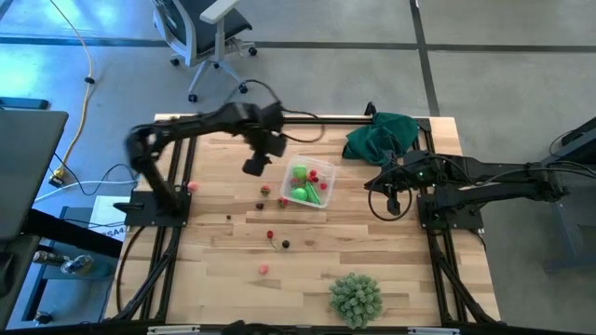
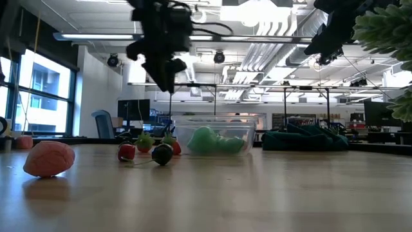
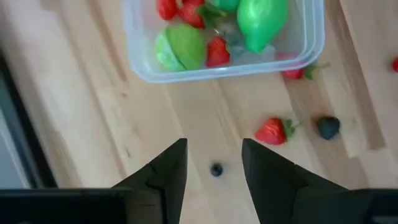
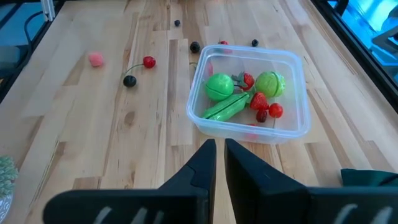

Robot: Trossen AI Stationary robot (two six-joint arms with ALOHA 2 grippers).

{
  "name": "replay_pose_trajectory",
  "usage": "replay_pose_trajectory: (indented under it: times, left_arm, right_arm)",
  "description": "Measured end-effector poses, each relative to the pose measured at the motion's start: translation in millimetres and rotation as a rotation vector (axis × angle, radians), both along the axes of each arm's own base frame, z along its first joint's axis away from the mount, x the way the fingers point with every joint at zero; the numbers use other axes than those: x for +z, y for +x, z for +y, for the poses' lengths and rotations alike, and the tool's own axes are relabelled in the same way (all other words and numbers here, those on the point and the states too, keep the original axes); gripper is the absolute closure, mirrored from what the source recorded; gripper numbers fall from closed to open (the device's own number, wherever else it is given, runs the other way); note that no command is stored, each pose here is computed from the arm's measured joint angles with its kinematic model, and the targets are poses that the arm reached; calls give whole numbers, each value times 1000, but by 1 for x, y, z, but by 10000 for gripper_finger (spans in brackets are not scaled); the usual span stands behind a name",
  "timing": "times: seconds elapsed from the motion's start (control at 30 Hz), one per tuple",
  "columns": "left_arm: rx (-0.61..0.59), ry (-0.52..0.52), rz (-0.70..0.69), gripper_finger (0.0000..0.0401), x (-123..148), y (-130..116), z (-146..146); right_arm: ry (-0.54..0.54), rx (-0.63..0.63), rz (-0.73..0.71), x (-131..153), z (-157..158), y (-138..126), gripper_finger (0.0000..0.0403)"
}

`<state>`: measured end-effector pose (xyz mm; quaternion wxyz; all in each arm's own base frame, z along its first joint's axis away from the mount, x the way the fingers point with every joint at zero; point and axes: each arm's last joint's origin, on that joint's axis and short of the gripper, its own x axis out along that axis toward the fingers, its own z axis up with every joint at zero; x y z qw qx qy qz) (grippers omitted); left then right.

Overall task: Pick and placing Produce into tupperware
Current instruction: Put the blueberry into the transparent bin

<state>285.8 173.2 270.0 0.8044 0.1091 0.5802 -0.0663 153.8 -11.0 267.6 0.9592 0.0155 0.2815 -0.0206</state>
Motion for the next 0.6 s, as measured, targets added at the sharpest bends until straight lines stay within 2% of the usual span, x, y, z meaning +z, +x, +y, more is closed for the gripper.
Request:
replay_pose_trajectory:
  times: [0.17, 0.33, 0.6]
  left_arm:
    - [38, 53, -230, 258, -12, -49, -9]
    - [159, 145, -386, 257, -41, -90, -11]
    - [118, 104, -452, 256, -90, -110, -22]
  right_arm:
    - [0, 0, 0, 0, 0, 0, 379]
    - [0, -1, 0, 0, 0, 0, 379]
    - [0, 0, 0, 0, 0, 0, 379]
